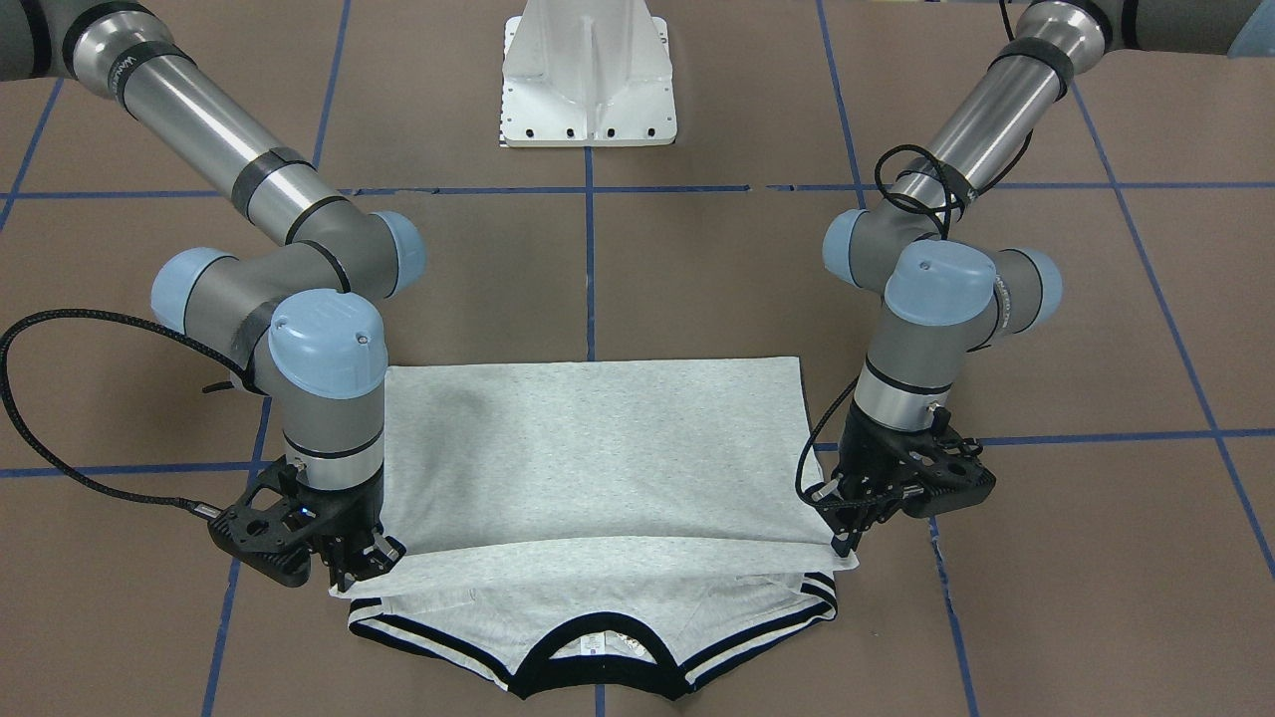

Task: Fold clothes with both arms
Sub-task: 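Lay the hem down near the collar and open both grippers, then grasp the folded shirt's near corner with the right gripper and rotate it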

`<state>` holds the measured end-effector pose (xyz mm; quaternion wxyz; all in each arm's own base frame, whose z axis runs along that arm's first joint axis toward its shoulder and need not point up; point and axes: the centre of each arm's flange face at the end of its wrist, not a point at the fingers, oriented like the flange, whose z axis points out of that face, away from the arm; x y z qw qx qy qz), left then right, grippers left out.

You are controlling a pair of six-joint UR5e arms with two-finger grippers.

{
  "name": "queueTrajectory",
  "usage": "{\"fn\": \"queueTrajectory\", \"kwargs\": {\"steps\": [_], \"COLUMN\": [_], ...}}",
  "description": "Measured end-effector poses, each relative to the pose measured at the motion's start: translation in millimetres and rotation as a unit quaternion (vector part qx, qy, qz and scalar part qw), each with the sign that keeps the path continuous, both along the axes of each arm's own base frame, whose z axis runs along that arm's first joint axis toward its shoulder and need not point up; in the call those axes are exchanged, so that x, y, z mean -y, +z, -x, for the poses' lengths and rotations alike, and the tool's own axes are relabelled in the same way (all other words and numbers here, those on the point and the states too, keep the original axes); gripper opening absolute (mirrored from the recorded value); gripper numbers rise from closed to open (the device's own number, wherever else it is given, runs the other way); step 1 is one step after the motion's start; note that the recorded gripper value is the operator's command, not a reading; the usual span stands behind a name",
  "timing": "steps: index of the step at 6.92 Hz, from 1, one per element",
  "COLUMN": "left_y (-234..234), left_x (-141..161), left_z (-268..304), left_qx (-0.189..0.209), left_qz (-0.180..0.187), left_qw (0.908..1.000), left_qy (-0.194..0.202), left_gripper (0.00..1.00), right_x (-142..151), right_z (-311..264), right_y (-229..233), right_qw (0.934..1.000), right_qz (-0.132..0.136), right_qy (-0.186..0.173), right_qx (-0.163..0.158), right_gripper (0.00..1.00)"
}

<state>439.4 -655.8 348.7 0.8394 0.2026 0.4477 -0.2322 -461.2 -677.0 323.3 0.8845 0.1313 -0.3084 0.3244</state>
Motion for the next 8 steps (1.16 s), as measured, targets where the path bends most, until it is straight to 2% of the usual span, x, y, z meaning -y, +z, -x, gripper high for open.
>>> {"fn": "queueTrajectory", "kwargs": {"steps": [1, 2, 3, 4, 5, 6, 8], "left_y": [2.4, 4.8, 7.4, 9.8, 10.7, 10.4, 12.9], "left_x": [3.4, 5.0, 5.9, 6.0, 5.5, 4.8, 5.2], "left_z": [-3.5, -4.3, -2.4, 1.6, 4.3, 5.3, 9.0], "left_qx": [0.004, 0.010, 0.017, 0.015, 0.009, 0.006, 0.005], "left_qz": [0.002, -0.002, -0.012, -0.023, -0.029, -0.033, -0.033], "left_qw": [1.0000, 0.9999, 0.9997, 0.9996, 0.9995, 0.9994, 0.9994], "left_qy": [0.001, 0.005, 0.011, 0.013, 0.012, 0.012, 0.010], "left_gripper": [0.44, 0.46, 0.47, 0.47, 0.47, 0.47, 0.47], "right_x": [0.7, 1.7, 3.5, -0.8, -27.0, -76.0, -165.8], "right_z": [0.9, 0.7, -2.9, -10.2, -13.5, -13.0, -16.3], "right_y": [-2.4, -5.3, -10.3, -19.9, -22.4, -18.2, 2.2], "right_qw": [1.0000, 0.9999, 0.9998, 0.9993, 0.9980, 0.9955, 0.9891], "right_qz": [-0.005, -0.009, -0.014, -0.021, -0.024, -0.018, 0.017], "right_qy": [0.000, 0.001, 0.004, 0.010, 0.015, 0.018, 0.033], "right_qx": [0.004, 0.007, 0.014, 0.030, 0.056, 0.091, 0.143], "right_gripper": [0.62, 0.63, 0.69, 0.72, 0.73, 0.75, 0.76]}}
